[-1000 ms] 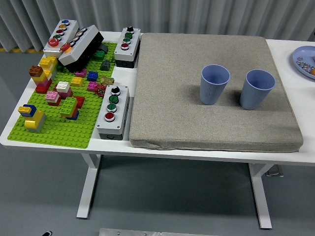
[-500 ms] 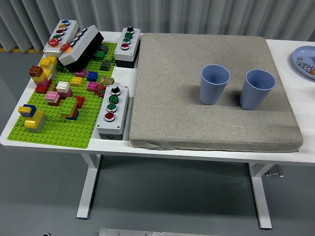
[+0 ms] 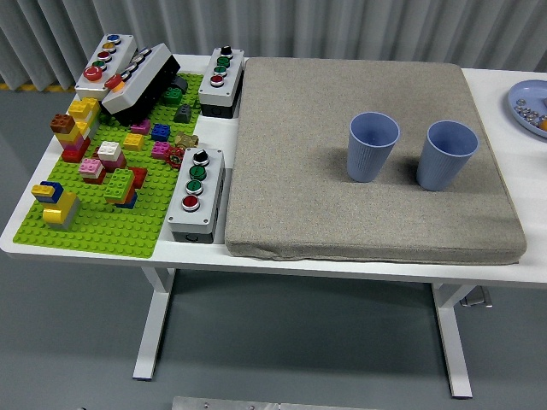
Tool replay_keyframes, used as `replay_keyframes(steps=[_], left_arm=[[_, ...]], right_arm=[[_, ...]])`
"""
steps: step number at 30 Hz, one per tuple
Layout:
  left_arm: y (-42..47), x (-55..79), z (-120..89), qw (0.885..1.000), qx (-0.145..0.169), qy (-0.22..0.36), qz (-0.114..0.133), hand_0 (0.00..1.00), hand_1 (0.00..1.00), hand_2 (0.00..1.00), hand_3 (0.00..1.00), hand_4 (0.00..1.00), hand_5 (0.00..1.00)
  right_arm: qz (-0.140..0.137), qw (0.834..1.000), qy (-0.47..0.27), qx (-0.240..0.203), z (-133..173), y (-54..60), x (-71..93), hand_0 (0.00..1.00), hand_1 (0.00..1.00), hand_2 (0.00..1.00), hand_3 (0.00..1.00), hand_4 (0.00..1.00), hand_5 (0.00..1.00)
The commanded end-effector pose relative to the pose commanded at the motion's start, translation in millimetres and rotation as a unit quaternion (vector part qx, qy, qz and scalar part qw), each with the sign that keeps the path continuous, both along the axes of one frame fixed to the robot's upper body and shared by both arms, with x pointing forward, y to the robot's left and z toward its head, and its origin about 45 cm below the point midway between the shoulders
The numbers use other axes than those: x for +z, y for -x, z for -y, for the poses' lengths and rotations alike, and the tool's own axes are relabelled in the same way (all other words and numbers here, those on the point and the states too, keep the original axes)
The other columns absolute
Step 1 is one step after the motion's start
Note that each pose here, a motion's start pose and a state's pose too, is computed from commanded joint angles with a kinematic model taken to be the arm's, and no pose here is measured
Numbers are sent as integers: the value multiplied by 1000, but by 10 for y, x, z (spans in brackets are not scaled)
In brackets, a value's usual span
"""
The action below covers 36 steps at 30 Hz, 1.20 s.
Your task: Pick cup pour cup place
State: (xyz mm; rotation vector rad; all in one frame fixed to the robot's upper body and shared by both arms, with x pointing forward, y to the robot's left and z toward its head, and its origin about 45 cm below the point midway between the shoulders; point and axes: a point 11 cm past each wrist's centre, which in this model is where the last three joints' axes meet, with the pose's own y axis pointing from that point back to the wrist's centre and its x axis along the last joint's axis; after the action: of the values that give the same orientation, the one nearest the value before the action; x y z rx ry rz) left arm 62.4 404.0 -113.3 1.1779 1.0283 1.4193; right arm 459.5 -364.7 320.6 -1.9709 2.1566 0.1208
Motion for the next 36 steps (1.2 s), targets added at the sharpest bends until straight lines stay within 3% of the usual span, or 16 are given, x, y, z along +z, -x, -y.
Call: replay_keyframes(steps=[22,36], left_arm=[[-53,0,27,1000,-10,1,-1,809,772,829,762,543,998],[2,-10,32,1000,-7,1,-6,809,772,828,762,543,998]], right_arm=[[0,1000,5,3,-42,-26,30,958,851,838,807,756,998],[-9,1000,9,17,-142,-12,-61,957,851,837,807,754,998]])
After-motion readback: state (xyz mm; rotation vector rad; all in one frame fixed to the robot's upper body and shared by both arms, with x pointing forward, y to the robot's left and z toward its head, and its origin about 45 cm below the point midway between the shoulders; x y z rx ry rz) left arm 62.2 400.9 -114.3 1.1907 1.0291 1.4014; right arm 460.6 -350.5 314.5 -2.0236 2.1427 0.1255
